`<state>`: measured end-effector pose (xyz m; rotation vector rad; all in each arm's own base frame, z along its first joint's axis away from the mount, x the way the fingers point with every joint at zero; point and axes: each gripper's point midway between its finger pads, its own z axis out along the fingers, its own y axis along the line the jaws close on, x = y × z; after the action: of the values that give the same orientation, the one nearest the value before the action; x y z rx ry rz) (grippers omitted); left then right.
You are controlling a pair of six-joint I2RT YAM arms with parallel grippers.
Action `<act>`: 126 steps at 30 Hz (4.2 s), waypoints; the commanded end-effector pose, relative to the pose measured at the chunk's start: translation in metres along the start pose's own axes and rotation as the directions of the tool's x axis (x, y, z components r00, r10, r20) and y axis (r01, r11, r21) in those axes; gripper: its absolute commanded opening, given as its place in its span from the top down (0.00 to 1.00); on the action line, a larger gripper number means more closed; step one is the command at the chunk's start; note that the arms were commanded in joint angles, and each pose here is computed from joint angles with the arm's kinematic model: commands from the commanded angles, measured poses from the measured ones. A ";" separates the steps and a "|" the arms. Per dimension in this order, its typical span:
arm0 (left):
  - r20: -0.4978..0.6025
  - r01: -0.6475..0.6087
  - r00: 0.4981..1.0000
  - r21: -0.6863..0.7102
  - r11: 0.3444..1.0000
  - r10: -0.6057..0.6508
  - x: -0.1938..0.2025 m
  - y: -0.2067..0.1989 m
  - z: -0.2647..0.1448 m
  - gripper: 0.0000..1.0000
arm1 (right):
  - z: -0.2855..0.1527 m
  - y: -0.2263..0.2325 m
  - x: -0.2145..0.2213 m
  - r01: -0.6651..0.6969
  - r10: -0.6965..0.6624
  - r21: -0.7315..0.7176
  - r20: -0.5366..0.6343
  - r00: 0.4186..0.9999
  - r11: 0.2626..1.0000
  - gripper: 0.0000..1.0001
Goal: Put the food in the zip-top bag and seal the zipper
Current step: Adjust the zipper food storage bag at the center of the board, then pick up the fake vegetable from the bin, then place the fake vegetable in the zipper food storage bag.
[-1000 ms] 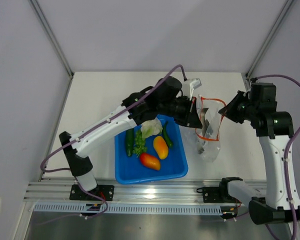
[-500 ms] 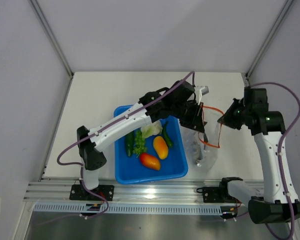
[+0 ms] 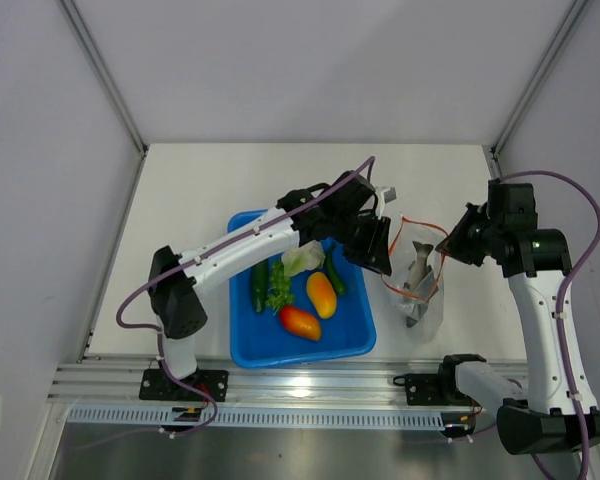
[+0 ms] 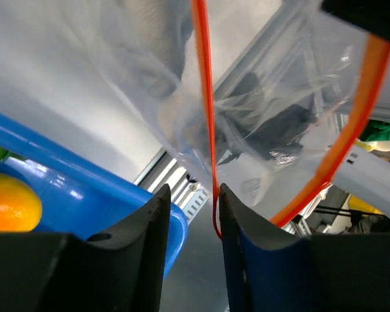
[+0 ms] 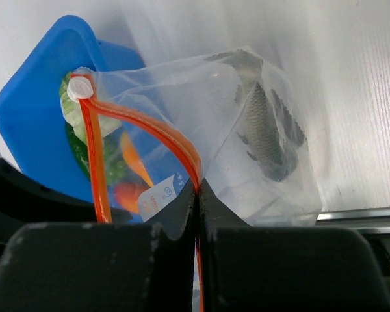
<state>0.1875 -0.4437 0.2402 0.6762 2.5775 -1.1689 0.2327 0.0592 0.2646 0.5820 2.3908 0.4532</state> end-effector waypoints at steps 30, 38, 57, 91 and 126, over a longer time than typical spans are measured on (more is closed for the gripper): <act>0.296 0.413 0.906 -0.460 0.786 -0.303 -0.020 0.210 -0.091 0.00 | 0.020 0.007 0.012 0.055 -0.058 -0.056 -0.059 0.997 0.997 1.00; 0.298 0.482 0.875 -0.484 0.730 -0.381 -0.016 0.264 -0.066 0.00 | 0.019 0.007 0.015 0.063 -0.067 -0.063 -0.067 0.995 0.996 1.00; 0.245 0.475 0.879 -0.399 0.784 -0.409 -0.012 0.299 -0.022 0.02 | 0.024 0.003 0.010 0.056 -0.059 -0.040 -0.072 0.996 0.998 1.00; 0.333 0.313 0.906 -0.114 0.943 -0.261 -0.039 0.120 -0.121 0.99 | 0.030 0.013 0.015 0.082 -0.089 -0.083 -0.084 0.992 0.993 1.00; 0.046 0.501 0.864 -0.162 0.850 -0.501 -0.019 0.038 -0.066 0.99 | -0.003 0.099 0.010 0.178 -0.183 -0.282 0.010 0.983 0.943 1.00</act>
<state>0.2244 -0.3811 0.2836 0.0119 2.8039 -1.2084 0.2457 0.1363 0.2769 0.2640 2.4142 0.6221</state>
